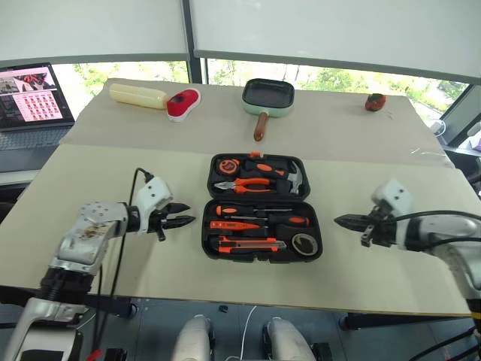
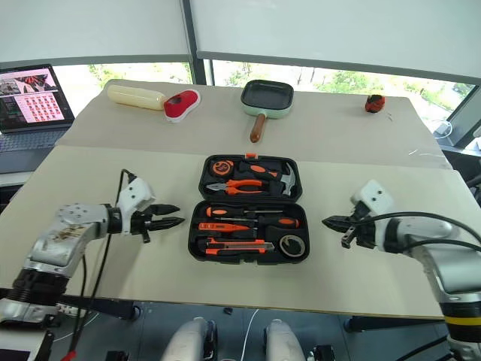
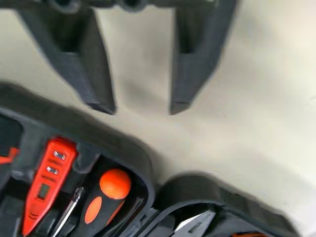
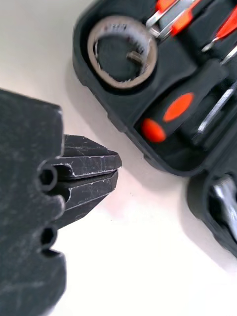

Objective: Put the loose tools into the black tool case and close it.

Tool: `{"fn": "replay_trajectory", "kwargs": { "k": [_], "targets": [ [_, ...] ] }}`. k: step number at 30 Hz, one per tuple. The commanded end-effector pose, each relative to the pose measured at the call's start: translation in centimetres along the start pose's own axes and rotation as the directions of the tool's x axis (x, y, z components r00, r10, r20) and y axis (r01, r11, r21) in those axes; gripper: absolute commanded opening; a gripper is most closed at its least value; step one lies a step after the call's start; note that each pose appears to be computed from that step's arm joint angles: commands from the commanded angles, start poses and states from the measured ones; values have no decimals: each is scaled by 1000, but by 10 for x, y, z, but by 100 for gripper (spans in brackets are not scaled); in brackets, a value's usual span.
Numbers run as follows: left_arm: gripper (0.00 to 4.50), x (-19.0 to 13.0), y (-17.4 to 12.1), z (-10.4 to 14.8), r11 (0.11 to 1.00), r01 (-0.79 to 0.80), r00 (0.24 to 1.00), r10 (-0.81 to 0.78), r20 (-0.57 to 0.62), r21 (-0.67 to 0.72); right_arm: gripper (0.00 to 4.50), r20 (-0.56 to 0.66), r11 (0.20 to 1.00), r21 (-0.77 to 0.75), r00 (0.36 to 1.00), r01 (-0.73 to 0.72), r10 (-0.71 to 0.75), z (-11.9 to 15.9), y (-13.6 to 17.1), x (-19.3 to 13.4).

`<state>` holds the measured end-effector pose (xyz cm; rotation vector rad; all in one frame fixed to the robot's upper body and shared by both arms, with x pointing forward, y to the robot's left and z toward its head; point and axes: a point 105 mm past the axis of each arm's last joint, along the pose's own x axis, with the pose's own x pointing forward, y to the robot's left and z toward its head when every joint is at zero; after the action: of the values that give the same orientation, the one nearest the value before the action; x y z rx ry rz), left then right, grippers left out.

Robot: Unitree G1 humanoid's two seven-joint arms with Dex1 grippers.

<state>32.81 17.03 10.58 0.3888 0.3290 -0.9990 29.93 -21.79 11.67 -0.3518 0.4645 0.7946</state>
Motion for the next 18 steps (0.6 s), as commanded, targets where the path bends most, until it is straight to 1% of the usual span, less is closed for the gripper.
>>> {"fn": "replay_trajectory", "kwargs": {
  "k": [1, 2, 5, 7, 12, 18],
  "targets": [
    [17, 9, -2, 14, 999, 15, 999, -17, 37, 43, 0, 16, 997, -81, 1000, 3, -2, 11, -4, 9],
    [6, 14, -9, 16, 998, 45, 998, -46, 38, 42, 0, 14, 995, -100, 1000, -6, 7, 13, -3, 16],
    [6, 20, -20, 18, 995, 92, 995, -94, 38, 46, 0, 18, 988, -142, 998, -61, 65, 21, 7, 29],
    [6, 17, -28, 20, 990, 130, 990, -132, 51, 48, 0, 18, 979, -162, 992, -122, 126, 24, 20, 31],
    [6, 1, -48, 13, 972, 234, 972, -235, 32, 32, 0, -7, 947, -191, 965, -258, 261, 22, 52, 22],
    [6, -14, -65, -2, 961, 275, 961, -275, -7, -3, 0, -32, 938, -188, 956, -293, 292, 11, 72, 12]
  ]
}}
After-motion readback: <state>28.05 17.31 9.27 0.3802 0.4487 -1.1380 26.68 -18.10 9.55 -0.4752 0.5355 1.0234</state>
